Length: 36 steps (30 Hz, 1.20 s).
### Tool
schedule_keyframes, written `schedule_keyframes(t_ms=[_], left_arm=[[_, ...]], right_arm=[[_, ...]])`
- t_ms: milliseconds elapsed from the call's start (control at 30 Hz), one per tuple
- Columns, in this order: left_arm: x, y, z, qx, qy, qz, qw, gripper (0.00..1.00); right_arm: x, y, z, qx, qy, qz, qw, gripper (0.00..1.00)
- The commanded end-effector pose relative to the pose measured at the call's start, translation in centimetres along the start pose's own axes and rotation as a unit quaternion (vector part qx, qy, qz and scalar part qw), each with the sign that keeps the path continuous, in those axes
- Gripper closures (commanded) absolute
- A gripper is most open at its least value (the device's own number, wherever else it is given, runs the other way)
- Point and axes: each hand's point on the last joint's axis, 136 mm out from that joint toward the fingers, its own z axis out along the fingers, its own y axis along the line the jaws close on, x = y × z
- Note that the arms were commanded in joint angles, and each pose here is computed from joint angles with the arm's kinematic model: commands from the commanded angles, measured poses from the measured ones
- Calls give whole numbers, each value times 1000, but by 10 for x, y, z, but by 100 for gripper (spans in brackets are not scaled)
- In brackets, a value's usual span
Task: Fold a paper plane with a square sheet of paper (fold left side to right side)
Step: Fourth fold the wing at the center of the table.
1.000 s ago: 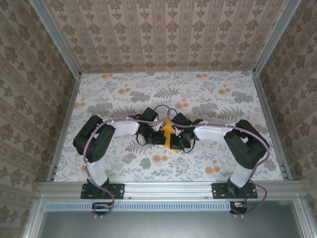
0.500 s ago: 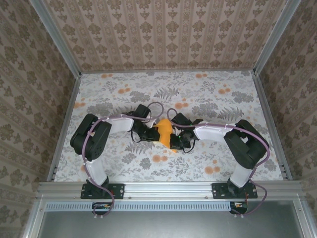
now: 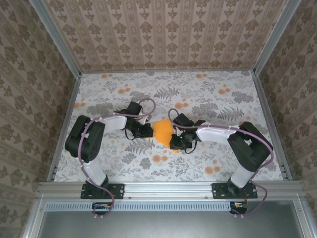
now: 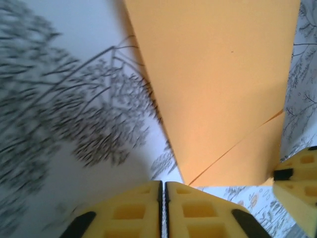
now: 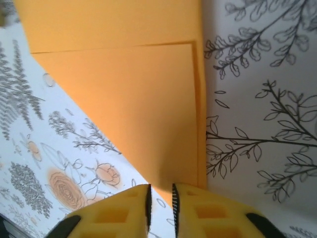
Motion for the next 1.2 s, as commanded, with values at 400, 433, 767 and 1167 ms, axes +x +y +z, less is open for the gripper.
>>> schedule_keyframes(t_ms=[400,433,767,1167], left_arm=[[9,-33,-27,68,-80,-70,992,49],[9,-33,-23,69,-77,-71,992,48],[-9,-46,4,89,-61,-74,991,52],[-24,-76,-2,137,-67,-71,986,74]], right_arm=[[-51,7,-47,33,-122,-176,976,29],[-52,8,-48,31,-126,-180,975,28],[-29,12,-50,37,-150,-238,959,31],[-14,31,-22,74,-147,-305,938,34]])
